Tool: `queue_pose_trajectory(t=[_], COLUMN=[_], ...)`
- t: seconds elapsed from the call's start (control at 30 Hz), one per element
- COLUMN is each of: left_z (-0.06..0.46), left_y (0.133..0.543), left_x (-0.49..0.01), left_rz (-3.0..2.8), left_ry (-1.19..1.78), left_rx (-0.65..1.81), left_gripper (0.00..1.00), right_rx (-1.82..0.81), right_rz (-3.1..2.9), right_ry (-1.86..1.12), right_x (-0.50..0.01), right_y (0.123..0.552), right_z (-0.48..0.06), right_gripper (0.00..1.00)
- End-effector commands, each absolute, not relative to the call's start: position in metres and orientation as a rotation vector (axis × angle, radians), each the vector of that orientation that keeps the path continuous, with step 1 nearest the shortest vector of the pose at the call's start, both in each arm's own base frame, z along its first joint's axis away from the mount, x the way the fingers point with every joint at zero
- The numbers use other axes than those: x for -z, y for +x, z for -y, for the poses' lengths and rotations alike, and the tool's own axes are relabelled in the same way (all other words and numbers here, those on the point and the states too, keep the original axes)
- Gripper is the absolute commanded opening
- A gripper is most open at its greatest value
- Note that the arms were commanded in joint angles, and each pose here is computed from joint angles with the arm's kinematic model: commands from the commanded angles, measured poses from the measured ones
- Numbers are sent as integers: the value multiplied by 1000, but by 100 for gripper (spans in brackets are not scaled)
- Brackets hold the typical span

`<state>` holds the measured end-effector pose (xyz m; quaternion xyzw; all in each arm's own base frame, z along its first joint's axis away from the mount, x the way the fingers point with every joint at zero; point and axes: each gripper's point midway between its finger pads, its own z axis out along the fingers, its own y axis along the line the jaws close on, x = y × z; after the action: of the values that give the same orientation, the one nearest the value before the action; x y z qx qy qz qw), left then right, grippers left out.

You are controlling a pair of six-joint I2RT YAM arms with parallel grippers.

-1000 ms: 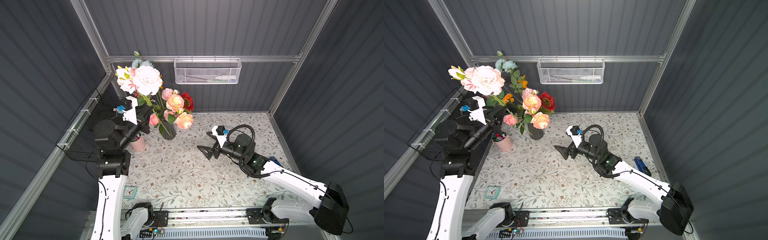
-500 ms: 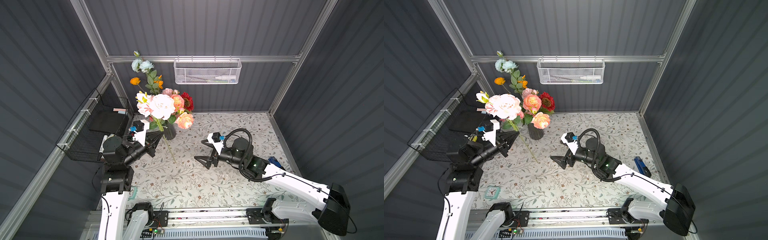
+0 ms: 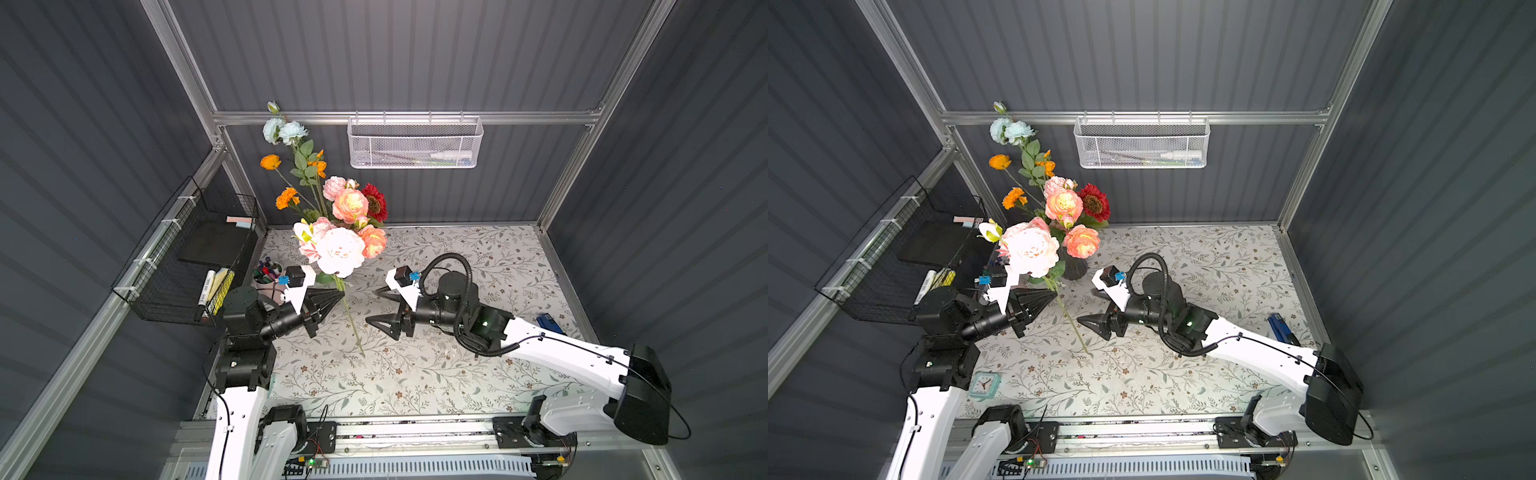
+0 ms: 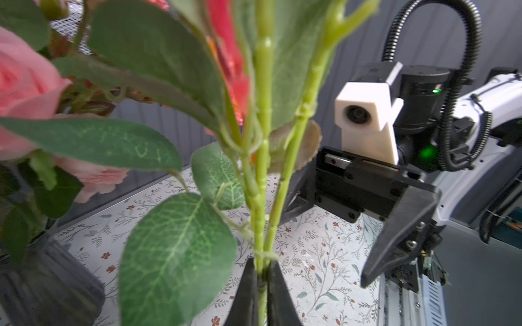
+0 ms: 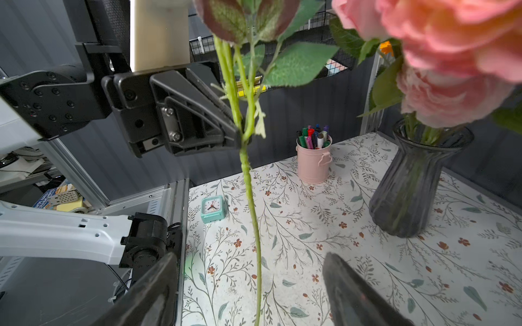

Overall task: Pick out pink flowers from the vase
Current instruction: Place the flower at the center of the board.

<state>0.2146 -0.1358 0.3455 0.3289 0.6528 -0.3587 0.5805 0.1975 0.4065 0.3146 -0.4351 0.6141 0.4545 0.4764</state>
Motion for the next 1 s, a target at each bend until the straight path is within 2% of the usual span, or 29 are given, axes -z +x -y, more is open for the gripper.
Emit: queue_pose_trajectory(t=[0.0,0.3,0.47,0.8,0.97], left_z=[146,152,153,154,154], left_y=[197,189,190,189,189], left_x=[-344,-337,-335,-334,-334], left_rz=[-1464,-1456,-1460,-1465,-1465], left_ry=[882,925,929,936,938], left_rx=[895,943,948,948,947], left_gripper=[5,6,6,6,7], right_rx=[-1149,-1192,-1216,-1206,-1198], right_rz=[-1447,-1445,-1444,-1438,-1441], right_ry=[-1076,-1112,-1130,-1142,-1142], right_x=[-331,-330,-329,-327,-326], right_y=[193,191,188,186,186], right_z=[-416,-440,-450,-456,-456], right_gripper=[77,62,58,31,24])
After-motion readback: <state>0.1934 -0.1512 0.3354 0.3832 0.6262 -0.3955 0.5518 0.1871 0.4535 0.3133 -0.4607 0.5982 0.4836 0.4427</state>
